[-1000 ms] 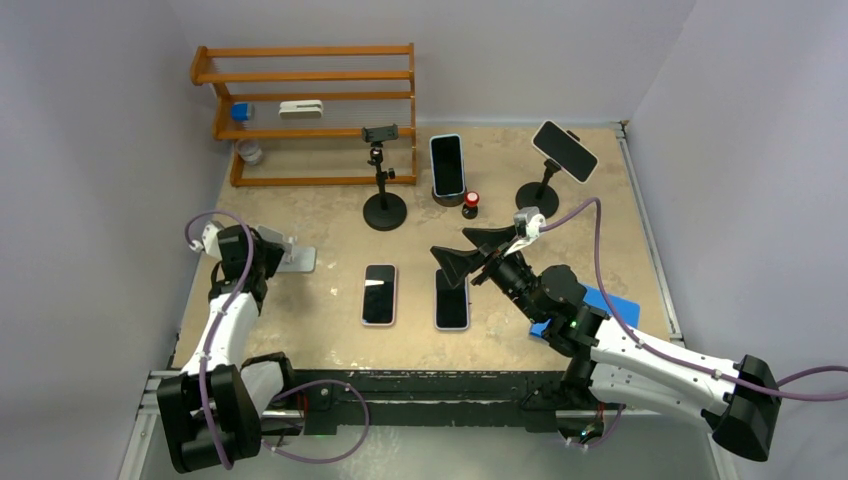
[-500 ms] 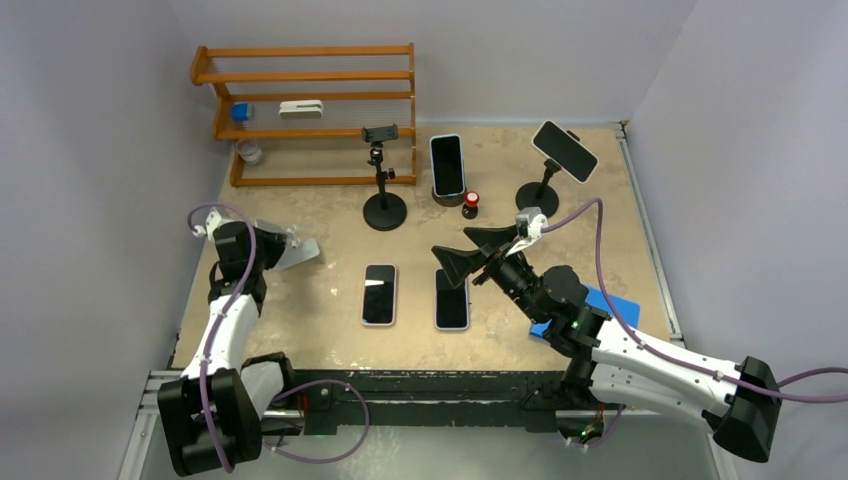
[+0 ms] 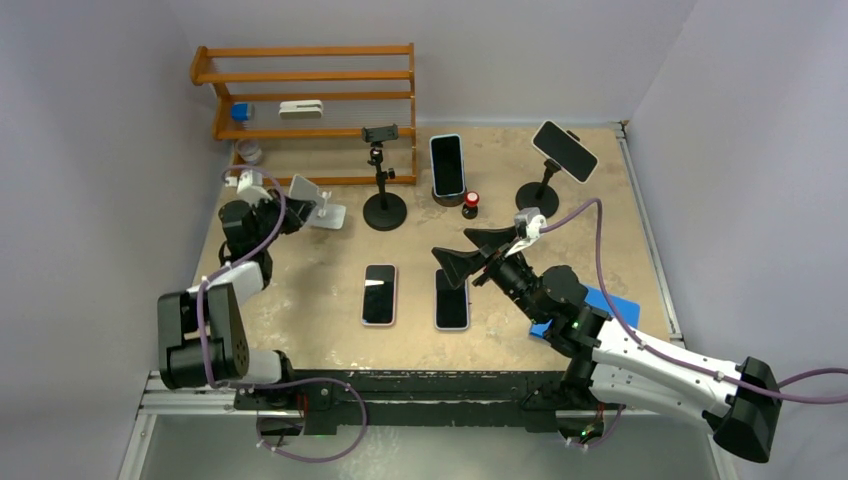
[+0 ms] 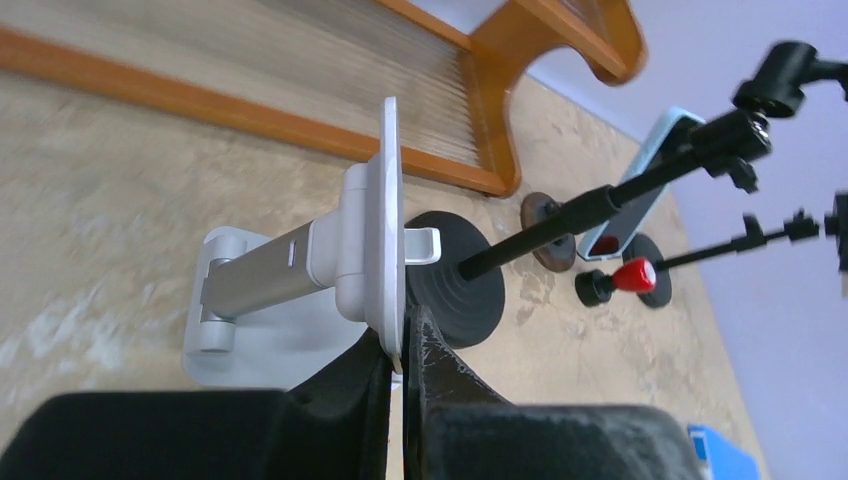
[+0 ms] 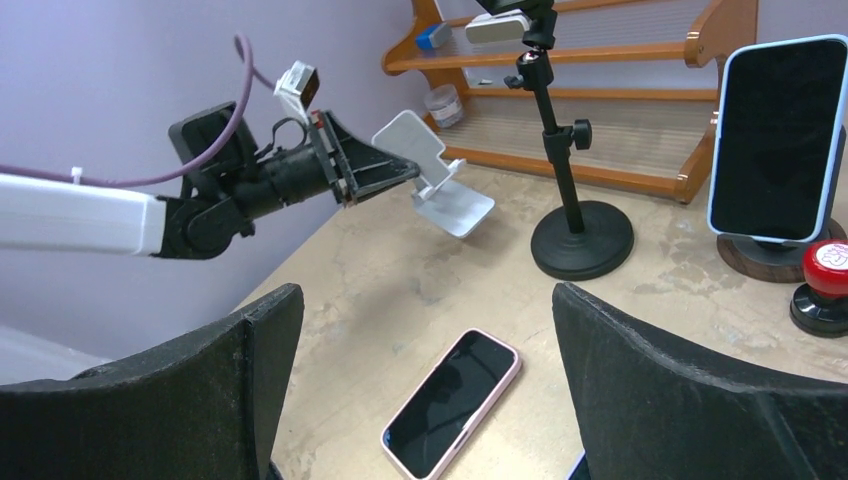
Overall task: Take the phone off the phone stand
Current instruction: Place the phone stand at the center of the board.
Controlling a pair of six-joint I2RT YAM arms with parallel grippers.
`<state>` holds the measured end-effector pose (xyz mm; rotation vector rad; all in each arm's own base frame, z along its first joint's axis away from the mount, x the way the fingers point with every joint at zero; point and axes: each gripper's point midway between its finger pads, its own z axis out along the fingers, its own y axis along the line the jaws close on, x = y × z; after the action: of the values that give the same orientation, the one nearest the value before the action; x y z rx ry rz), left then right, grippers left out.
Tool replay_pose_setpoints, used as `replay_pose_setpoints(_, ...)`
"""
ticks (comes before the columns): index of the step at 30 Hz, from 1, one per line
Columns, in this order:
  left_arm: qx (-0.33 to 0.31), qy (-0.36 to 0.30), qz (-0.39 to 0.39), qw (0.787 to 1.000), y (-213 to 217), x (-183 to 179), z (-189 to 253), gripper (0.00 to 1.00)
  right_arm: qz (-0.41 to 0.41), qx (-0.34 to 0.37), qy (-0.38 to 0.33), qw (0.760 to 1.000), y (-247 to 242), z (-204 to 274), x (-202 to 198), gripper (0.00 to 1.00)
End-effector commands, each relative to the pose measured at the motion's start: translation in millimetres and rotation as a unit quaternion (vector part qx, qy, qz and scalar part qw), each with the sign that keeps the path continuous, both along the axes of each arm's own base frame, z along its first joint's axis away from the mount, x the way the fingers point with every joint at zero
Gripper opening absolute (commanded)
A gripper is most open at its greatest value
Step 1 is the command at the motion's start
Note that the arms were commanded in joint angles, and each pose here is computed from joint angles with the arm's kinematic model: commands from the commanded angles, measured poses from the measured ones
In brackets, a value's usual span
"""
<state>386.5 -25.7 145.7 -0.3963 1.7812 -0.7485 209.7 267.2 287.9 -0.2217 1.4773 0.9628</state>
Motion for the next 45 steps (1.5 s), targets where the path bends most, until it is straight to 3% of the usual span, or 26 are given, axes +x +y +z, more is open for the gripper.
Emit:
replay_pose_setpoints(1, 0.121, -0.181, -0.114, 0.969, -24, 28, 79, 0.00, -0.001, 0.025, -0.026, 0.999, -4, 27, -3, 0.95)
replay_pose_setpoints(5, 0.145, -0.183, -0.156, 0.960, -32, 36, 75, 0.00, -0.001, 0.025, -0.025, 0.999, -4, 25, -3, 0.95)
replay_pose_setpoints(15, 0.151, -0.115, -0.215, 0.958, -61, 58, 36, 0.00, -0.001, 0.016, -0.020, 1.000, 0, 18, 0, 0.95)
replay_pose_setpoints(30, 0.135, -0.028, -0.179, 0.974, -48, 62, -14, 0.00, -0.006, 0.010, -0.016, 1.000, 2, 14, 3, 0.95)
replay_pose_setpoints(45, 0.160, 0.013, -0.098, 0.982, -17, 64, -19, 0.00, -0.007, 0.006, -0.014, 1.000, 3, 13, 4, 0.95)
